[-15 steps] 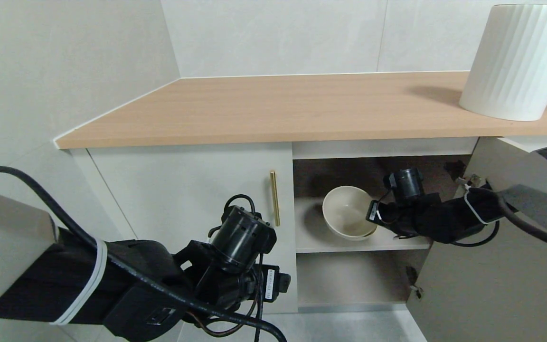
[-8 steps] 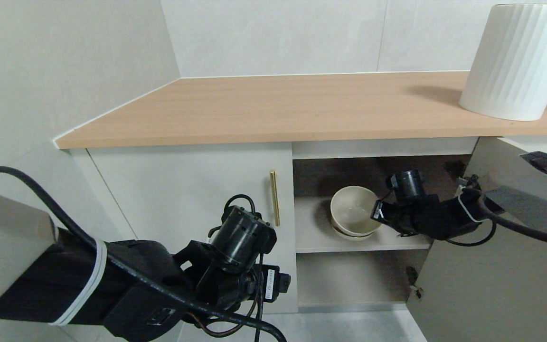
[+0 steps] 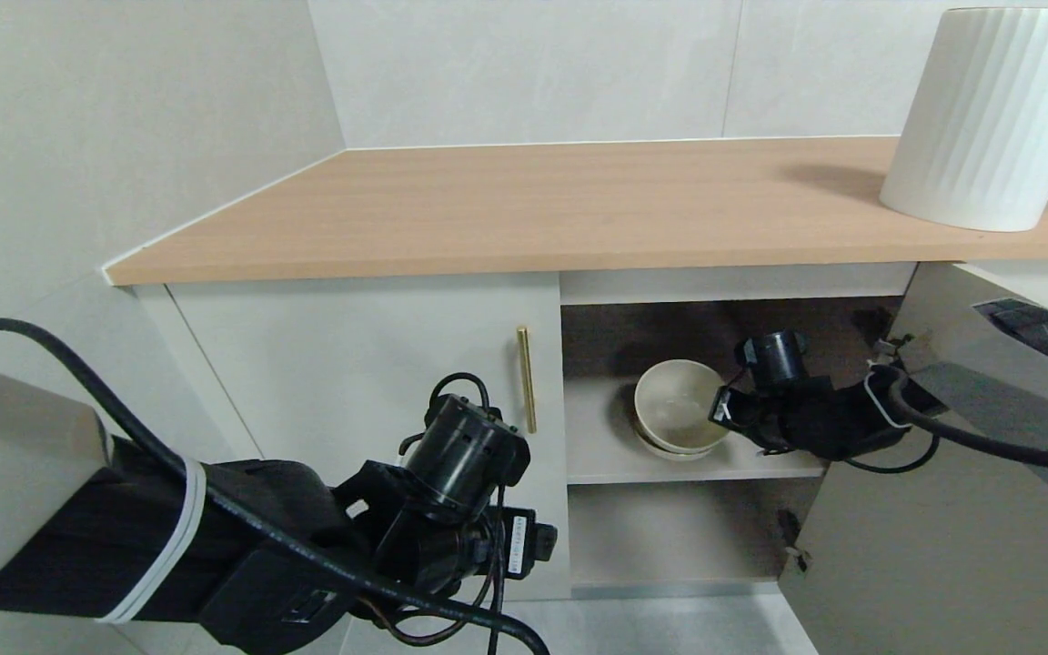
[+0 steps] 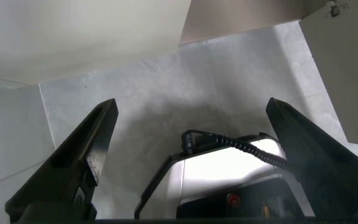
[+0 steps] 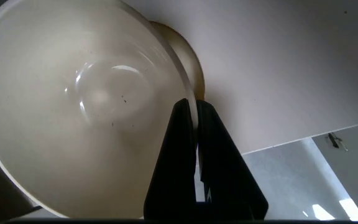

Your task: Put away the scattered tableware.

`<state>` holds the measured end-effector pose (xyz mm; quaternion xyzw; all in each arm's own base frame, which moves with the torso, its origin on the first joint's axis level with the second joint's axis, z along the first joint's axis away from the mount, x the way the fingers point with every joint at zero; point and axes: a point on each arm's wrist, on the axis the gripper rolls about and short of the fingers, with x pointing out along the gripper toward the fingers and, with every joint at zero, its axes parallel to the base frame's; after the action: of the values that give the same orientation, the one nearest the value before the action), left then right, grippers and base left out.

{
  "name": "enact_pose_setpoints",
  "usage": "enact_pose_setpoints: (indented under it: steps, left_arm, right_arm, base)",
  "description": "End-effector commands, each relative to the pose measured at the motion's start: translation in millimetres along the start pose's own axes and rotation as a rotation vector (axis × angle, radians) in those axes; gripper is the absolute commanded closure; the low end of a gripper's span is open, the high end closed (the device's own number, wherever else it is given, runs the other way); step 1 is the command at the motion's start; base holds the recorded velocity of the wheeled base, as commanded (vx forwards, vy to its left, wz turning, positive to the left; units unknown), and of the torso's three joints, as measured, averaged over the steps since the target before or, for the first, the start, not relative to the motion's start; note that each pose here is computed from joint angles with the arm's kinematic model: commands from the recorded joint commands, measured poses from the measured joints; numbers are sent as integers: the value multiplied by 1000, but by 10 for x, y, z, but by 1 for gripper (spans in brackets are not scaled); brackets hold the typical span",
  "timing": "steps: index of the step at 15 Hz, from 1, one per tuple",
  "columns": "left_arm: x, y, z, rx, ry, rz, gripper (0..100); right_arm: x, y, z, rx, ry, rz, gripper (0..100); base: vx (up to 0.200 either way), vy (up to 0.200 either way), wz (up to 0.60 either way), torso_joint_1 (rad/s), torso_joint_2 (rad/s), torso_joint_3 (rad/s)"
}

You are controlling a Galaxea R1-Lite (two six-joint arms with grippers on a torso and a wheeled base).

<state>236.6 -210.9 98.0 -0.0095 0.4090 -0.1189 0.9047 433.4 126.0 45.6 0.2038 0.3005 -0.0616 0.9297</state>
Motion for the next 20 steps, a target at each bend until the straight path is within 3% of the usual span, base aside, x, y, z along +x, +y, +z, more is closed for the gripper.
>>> enact_pose_setpoints:
  steps: [1, 7, 8, 17, 19, 20]
  left_arm:
    - [6, 0, -4, 0, 3, 2, 0]
    - [6, -1, -3, 0, 1, 1, 0]
    - [11, -1, -5, 0, 3, 2, 0]
    - [-20, 6, 12, -3, -6, 0, 0]
    - [-128, 65, 88, -26, -47, 7, 0]
    - [-325, 173, 174, -58, -101, 6, 0]
  right_arm:
    - [29, -4, -19, 1, 3, -2, 100]
    - [56, -2, -28, 1, 5, -3, 100]
    - [56, -4, -32, 0, 6, -4, 0]
    - [-50, 13, -26, -6, 14, -1, 0]
    - [-296, 39, 4, -16, 25, 20, 0]
    - [-606, 82, -53, -46, 56, 60, 0]
  base:
    - [0, 0, 0, 0, 0, 0]
    - [0, 0, 0, 0, 0, 0]
    - [0, 0, 0, 0, 0, 0]
    - [0, 0, 0, 0, 0, 0]
    - [0, 0, 0, 0, 0, 0]
    - [0, 0, 0, 0, 0, 0]
